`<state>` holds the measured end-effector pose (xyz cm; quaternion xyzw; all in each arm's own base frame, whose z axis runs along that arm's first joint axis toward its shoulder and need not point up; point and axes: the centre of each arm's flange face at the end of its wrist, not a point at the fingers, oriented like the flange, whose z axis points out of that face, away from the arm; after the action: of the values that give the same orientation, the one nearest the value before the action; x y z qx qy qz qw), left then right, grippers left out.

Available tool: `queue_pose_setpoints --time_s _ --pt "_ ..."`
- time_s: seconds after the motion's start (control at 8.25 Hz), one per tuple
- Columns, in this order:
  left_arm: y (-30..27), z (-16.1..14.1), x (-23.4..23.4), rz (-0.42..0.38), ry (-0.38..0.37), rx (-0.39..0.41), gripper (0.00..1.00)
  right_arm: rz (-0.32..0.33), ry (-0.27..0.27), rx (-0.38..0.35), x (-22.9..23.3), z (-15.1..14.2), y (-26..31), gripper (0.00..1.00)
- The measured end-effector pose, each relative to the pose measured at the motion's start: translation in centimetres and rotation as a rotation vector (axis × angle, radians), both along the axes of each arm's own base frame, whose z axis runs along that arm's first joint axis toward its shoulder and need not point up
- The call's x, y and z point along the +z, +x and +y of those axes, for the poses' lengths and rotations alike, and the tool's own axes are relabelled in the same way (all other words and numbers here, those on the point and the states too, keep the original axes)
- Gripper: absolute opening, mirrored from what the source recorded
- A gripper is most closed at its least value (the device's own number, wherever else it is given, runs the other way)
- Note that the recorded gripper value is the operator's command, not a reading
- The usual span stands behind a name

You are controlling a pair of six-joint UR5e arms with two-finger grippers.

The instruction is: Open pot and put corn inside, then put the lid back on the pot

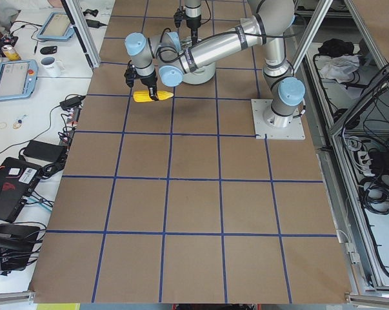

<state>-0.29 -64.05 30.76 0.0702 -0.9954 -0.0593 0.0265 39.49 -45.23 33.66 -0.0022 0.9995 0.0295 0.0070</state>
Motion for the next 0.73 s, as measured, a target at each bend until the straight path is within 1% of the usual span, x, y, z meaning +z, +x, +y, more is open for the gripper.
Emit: queue_pose_setpoints --time_s 0.24,0.61,0.73 --pt "-0.3 1.4 3.0 -0.001 -0.003 0.000 0.00 -0.002 -0.003 0.012 0.1 0.0 0.0 0.18" --pt "-0.8 3.3 6.0 0.002 0.001 -0.001 0.00 -0.010 -0.005 0.010 0.4 0.0 0.0 0.02" --pt "-0.9 3.6 6.3 0.003 0.008 -0.001 0.00 -0.024 -0.002 0.007 0.5 0.1 0.2 0.00"
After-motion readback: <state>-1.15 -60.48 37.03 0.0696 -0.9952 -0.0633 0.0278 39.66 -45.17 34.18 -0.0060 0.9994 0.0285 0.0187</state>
